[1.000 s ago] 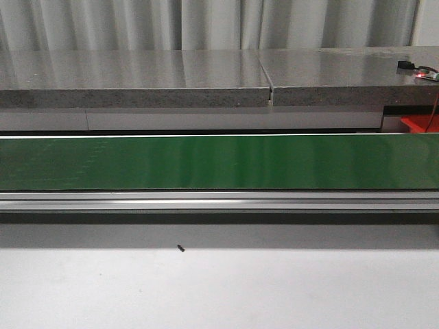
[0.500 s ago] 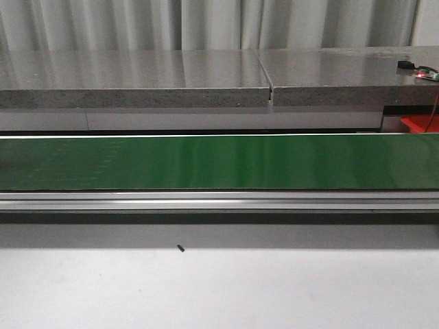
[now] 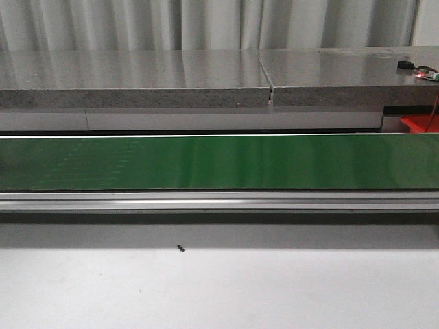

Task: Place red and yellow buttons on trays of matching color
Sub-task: 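Carry the red button with the left gripper onto the belt and release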

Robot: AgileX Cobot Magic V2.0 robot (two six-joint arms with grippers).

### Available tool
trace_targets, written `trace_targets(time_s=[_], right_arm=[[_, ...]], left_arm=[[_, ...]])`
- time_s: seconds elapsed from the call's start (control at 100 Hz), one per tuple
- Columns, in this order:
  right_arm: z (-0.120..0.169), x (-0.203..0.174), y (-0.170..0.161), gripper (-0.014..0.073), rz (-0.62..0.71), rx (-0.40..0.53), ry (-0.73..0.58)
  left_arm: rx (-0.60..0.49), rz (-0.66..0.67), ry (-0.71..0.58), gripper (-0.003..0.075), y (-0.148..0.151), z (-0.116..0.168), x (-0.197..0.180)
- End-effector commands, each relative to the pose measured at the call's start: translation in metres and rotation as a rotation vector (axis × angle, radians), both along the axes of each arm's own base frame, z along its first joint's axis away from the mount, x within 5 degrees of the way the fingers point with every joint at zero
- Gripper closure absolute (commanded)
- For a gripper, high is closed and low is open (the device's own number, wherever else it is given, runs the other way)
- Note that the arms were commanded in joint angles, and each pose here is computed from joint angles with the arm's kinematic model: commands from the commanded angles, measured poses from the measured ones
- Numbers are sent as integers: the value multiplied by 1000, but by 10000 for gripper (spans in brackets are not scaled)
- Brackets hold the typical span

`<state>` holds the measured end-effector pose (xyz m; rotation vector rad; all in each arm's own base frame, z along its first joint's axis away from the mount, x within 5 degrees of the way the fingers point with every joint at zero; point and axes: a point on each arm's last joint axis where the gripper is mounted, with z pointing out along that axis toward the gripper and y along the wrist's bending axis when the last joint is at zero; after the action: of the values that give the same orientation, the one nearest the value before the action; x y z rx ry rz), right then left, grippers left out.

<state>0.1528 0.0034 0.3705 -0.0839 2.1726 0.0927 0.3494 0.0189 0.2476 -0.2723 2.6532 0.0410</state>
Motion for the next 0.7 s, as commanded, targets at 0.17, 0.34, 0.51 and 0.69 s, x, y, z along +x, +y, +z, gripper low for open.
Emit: trace_targets(time_s=[0.17,0.34,0.51,0.69], right_arm=[[13,0,0,663,-4,-9,-87],[13,0,0,663,-4,-9,-87],[13,0,0,663,-4,-9,-87],[13,0,0,663,-4,-9,-87]], left_arm=[[12,-71,-154,94,-19,35,-2],[11,-90,-212,94,-25,52,-8],[37,-96,-250,94,-24,68,-8],[72,-77,-299,94,-14,89,-4]])
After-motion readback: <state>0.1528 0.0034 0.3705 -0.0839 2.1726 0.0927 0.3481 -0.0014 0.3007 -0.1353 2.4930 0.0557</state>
